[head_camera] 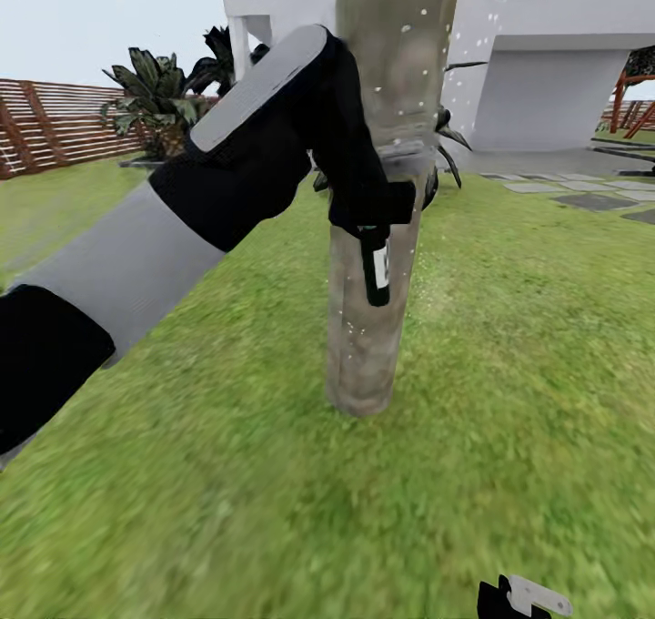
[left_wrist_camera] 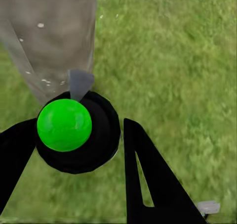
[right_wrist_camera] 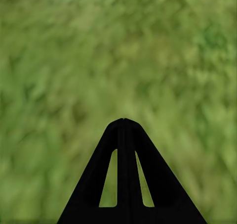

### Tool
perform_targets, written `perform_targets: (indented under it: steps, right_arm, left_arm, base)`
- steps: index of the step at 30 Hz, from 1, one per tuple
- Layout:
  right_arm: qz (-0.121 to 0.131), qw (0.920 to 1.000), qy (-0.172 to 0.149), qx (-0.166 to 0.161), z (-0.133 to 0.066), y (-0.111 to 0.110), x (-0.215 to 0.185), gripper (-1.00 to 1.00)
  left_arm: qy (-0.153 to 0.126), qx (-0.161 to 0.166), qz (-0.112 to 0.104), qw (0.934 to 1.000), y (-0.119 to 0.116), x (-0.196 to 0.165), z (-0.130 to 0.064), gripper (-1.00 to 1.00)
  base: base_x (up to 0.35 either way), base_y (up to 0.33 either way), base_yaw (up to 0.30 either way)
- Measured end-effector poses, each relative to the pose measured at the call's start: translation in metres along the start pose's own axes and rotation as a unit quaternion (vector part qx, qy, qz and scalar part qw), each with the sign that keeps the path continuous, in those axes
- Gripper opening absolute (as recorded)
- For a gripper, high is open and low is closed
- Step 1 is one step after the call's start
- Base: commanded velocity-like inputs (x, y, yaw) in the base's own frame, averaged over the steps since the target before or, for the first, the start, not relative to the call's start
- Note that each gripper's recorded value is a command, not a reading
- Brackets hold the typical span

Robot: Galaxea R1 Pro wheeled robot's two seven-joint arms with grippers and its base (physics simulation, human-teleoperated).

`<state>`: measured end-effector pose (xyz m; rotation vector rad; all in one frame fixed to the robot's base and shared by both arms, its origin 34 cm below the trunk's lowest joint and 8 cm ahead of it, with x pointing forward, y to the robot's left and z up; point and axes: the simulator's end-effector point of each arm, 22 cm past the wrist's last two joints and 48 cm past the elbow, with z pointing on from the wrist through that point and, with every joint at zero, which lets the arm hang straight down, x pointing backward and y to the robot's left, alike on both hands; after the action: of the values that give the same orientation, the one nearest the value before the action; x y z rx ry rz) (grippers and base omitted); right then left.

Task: In the garden, pick up the pesticide atomizer on the floor and spray pesticide onto both trees until each tree trunk is fully covered.

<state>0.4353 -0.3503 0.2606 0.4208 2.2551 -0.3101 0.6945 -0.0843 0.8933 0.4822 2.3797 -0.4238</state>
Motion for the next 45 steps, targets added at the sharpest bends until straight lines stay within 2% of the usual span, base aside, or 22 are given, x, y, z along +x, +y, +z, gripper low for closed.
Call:
perform_targets:
  steps: [2, 4, 5, 9, 12, 18, 24, 28, 30, 33, 34, 38, 42, 45]
  right_arm:
    - [0.000, 1.0000, 0.000, 0.000, 0.000, 0.000, 0.000, -1.00]
    - [0.000, 1.0000, 0.000, 0.000, 0.000, 0.000, 0.000, -1.00]
    - [0.000, 1.0000, 0.000, 0.000, 0.000, 0.000, 0.000, -1.00]
    - [0.000, 1.0000, 0.000, 0.000, 0.000, 0.000, 0.000, -1.00]
    - [0.000, 1.0000, 0.000, 0.000, 0.000, 0.000, 0.000, -1.00]
    - [0.000, 1.0000, 0.000, 0.001, 0.000, 0.000, 0.000, -1.00]
    - [0.000, 1.0000, -0.003, -0.002, 0.000, 0.001, -0.002, -1.00]
    - [-0.001, 1.0000, -0.004, -0.005, 0.000, 0.004, -0.002, -1.00]
    - [-0.001, 1.0000, -0.005, -0.007, -0.001, 0.006, -0.003, -1.00]
    - [-0.001, 1.0000, -0.006, -0.007, 0.000, 0.006, -0.003, -1.00]
    - [-0.001, 1.0000, -0.006, -0.007, 0.000, 0.006, -0.003, -1.00]
    - [-0.001, 1.0000, -0.006, -0.007, 0.000, 0.005, -0.004, -1.00]
    - [0.000, 1.0000, -0.006, -0.004, 0.000, 0.002, -0.003, -1.00]
    - [0.000, 1.0000, -0.006, -0.005, 0.000, 0.004, -0.003, -1.00]
  left_arm:
    - [0.021, 0.001, -0.007, 0.9997, 0.005, 0.022, 0.019, -1.00]
    - [0.044, -0.014, -0.018, 0.9988, 0.020, 0.058, 0.055, -1.00]
    - [0.047, -0.019, -0.020, 0.9985, 0.024, 0.065, 0.062, -1.00]
    - [0.079, -0.050, -0.036, 0.9950, 0.049, 0.130, 0.114, -1.00]
    - [0.096, -0.069, -0.040, 0.9922, 0.060, 0.173, 0.140, -1.00]
    - [0.127, -0.111, -0.044, 0.9848, 0.082, 0.247, 0.174, -1.00]
    - [0.141, -0.143, -0.044, 0.9786, 0.095, 0.296, 0.190, -1.00]
    - [0.128, -0.161, -0.042, 0.9777, 0.099, 0.307, 0.191, -1.00]
    - [0.117, -0.158, -0.051, 0.9791, 0.095, 0.305, 0.189, -1.00]
    - [0.101, -0.157, -0.082, 0.9790, 0.091, 0.301, 0.187, -1.00]
    - [0.096, -0.155, -0.087, 0.9793, 0.089, 0.299, 0.185, -1.00]
    - [0.091, -0.151, -0.094, 0.9799, 0.086, 0.298, 0.184, -1.00]
    - [0.090, -0.114, -0.099, 0.9844, 0.069, 0.300, 0.189, -1.00]
    - [0.090, -0.104, -0.100, 0.9854, 0.064, 0.300, 0.190, -1.00]
  base:
    - [0.000, 0.000, 0.000]
    - [0.000, 0.000, 0.000]
    - [0.000, 0.000, 0.000]
    - [0.000, 0.000, 0.000]
    - [0.000, 0.000, 0.000]
    - [0.000, 0.000, 0.000]
    - [0.000, 0.000, 0.000]
    - [0.000, 0.000, 0.000]
    - [0.007, 0.000, 0.000]
    - [0.024, 0.000, 0.000]
    - [0.009, 0.000, -0.018]
    - [0.004, 0.036, -0.132]
    - [0.000, 0.258, -0.202]
    - [0.000, 0.332, -0.059]
